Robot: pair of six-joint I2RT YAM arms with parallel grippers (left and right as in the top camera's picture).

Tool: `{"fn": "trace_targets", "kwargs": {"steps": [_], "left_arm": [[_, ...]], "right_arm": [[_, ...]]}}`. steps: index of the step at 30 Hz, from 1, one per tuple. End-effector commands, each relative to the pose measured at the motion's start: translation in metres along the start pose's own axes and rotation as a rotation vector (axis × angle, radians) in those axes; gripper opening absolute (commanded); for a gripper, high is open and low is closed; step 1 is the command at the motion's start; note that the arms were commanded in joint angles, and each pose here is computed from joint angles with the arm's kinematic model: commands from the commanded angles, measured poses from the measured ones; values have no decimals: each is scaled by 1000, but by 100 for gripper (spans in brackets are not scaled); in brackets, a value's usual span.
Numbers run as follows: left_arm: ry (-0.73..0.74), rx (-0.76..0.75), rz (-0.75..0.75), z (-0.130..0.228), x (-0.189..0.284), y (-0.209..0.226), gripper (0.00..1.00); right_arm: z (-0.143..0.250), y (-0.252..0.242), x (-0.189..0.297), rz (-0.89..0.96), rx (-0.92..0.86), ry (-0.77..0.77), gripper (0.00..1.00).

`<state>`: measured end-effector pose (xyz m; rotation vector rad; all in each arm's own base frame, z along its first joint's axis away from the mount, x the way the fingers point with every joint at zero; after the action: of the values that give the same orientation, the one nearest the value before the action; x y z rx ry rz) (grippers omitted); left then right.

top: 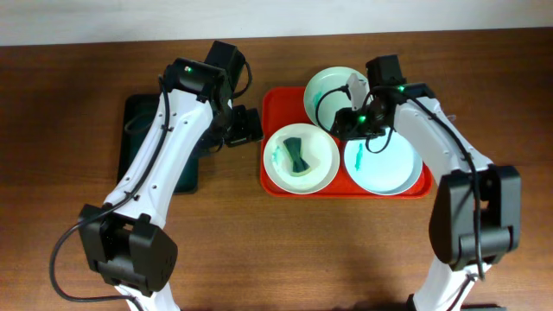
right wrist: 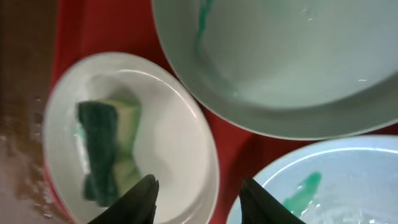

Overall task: Clean dirty plates on tray and stack at the side
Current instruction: 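Reach the right gripper to the white plate rim and grip it, then regrasp the sponge with the left gripper and scrub the white plate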

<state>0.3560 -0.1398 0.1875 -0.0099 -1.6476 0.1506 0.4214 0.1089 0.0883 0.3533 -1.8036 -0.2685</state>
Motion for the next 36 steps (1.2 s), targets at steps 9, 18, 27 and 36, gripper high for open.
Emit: {"fn": "trace_targets", "kwargs": {"steps": [9, 18, 27, 36], "left_arm": [[-9, -18, -4, 0, 2, 0, 99], [-9, -18, -4, 0, 2, 0, 99], [-23, -17, 41, -5, 3, -8, 99], [-6, -275, 142, 24, -25, -72, 85]], "right_arm": [[15, -3, -48, -19, 199, 92, 45], [32, -24, -63, 75, 88, 175, 42], [47, -20, -60, 62, -30, 239, 20], [30, -15, -70, 48, 7, 164, 19]]}}
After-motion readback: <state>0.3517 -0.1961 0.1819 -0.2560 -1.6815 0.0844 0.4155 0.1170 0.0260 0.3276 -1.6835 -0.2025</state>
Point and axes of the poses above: each gripper's point midway between its finger pads, its own x axis back along the fingers, its own y axis along the line the jaws close on, z = x × y, the point moved 2 cm from there along x, back along the fingers, and after that the axes turned 7 degrees about -x, right-handed, at the moved point
